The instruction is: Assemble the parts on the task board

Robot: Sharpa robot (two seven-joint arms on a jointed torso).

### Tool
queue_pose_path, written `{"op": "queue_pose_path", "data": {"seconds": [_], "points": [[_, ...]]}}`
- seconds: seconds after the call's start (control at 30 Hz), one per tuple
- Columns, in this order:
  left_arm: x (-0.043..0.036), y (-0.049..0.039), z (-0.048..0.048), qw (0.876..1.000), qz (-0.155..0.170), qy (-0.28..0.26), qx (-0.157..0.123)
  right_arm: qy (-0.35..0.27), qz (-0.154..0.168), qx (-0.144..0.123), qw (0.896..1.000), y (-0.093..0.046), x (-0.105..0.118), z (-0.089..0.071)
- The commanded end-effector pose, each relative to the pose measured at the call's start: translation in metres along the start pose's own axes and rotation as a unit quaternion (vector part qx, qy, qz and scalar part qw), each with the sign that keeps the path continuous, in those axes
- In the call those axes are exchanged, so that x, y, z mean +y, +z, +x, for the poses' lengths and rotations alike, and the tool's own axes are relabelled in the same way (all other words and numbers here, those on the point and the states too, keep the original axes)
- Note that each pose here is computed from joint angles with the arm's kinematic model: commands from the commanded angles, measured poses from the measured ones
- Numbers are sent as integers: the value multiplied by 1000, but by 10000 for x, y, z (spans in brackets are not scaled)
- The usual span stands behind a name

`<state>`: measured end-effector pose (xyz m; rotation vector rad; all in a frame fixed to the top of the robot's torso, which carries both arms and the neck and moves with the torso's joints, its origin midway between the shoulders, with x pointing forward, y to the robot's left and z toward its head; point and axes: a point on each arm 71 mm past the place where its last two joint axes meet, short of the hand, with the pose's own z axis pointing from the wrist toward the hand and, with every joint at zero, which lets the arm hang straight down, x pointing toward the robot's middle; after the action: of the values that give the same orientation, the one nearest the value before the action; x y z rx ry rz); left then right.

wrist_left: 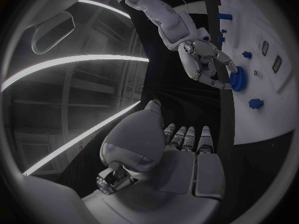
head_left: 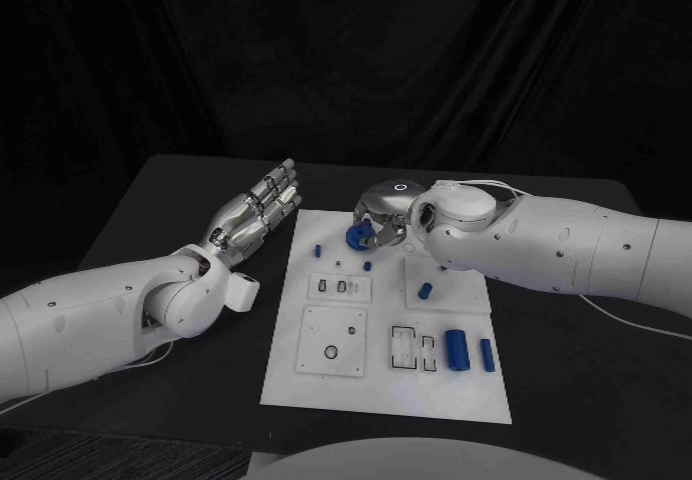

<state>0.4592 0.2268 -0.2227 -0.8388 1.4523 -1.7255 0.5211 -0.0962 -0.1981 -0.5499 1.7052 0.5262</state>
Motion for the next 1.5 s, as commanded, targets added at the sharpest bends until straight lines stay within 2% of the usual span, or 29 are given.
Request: {"op": "queue_pose_path", "data": {"seconds": [0.03,0.5,0.67,0.8,0.97,1.13,1.2,1.23,1.3,1.5], "points": [[-14,10,20,1000,8,-4,8,-2,6,20,1000,-5,-7,53],[-12,9,14,1000,6,-4,8,-1,11,9,1000,-20,-57,42],[-12,4,7,1000,6,-4,7,2,6,-13,1000,-50,-78,14],[-18,-11,-6,1000,6,-3,6,7,1,-49,999,-150,-130,-65],[-27,-43,-41,1000,5,-1,0,7,5,-77,997,-392,-267,-264],[-32,-62,-63,1000,4,1,-3,5,33,-64,997,-710,-471,-391],[-32,-65,-65,1000,3,1,-3,6,50,-56,997,-854,-570,-400],[-32,-65,-65,1000,3,1,-3,6,52,-55,997,-870,-581,-400],[-32,-65,-64,1000,3,0,-2,8,69,-49,996,-1019,-689,-393],[-31,-67,-62,1000,3,-1,-1,12,114,-37,993,-1328,-964,-322]]}}
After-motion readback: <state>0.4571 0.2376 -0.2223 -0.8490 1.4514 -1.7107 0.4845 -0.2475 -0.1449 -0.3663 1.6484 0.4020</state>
